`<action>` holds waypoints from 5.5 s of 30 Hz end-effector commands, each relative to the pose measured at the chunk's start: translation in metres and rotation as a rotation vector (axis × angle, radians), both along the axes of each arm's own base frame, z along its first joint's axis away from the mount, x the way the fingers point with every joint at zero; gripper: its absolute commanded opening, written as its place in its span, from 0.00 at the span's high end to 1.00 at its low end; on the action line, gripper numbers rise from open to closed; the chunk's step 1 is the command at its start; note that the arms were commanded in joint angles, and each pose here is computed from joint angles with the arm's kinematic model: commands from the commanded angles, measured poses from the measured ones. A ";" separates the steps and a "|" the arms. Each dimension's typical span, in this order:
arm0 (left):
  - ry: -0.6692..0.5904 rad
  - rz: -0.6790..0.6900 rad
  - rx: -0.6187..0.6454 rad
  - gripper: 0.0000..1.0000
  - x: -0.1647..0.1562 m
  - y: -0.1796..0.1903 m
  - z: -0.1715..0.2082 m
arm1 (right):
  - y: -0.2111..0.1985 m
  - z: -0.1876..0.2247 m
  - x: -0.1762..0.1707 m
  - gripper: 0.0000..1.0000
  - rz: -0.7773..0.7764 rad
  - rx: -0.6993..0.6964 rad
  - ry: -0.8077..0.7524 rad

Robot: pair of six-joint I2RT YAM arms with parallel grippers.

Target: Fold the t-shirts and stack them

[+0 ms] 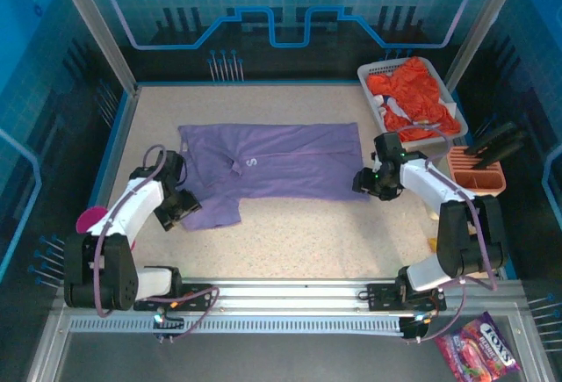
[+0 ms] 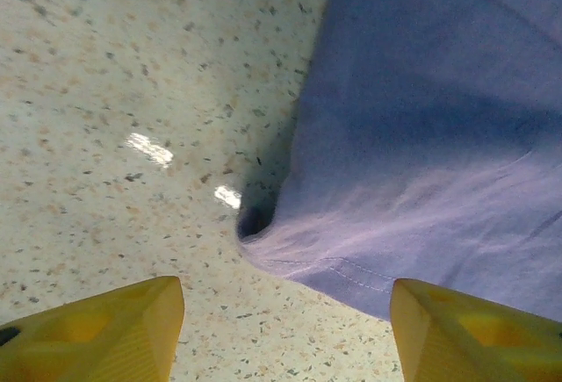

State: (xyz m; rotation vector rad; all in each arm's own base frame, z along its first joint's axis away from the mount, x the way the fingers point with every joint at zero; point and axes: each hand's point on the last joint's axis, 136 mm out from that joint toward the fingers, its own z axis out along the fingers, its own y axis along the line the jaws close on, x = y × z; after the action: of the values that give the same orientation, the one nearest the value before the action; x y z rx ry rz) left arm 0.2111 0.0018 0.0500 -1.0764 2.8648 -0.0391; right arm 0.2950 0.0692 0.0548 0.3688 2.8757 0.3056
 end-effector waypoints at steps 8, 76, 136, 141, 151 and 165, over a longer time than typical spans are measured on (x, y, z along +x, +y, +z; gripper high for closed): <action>-0.022 0.035 -0.014 0.43 -0.006 -0.009 -0.029 | 0.005 -0.024 -0.009 0.44 -0.066 0.068 0.051; -0.291 -0.099 -0.176 1.00 0.168 -0.006 0.095 | -0.008 0.015 0.115 1.00 0.006 0.122 -0.026; -0.380 0.111 -0.498 0.50 0.162 -0.073 0.038 | 0.044 0.073 0.111 0.21 0.183 0.180 -0.221; -0.377 0.183 -0.500 0.51 0.155 -0.078 0.012 | 0.043 0.068 0.106 0.22 0.185 0.173 -0.211; -0.473 0.230 -0.529 0.52 0.182 -0.077 0.019 | 0.044 0.062 0.101 0.22 0.198 0.184 -0.197; -0.462 0.279 -0.536 0.62 0.191 -0.075 0.002 | 0.040 0.063 0.102 0.23 0.201 0.170 -0.197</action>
State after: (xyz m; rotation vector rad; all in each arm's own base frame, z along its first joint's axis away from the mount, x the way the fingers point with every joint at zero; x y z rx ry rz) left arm 0.3894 -0.0752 0.0442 -1.3287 2.3479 -0.9399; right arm 0.4001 0.1083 0.1081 0.1012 2.7127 0.5846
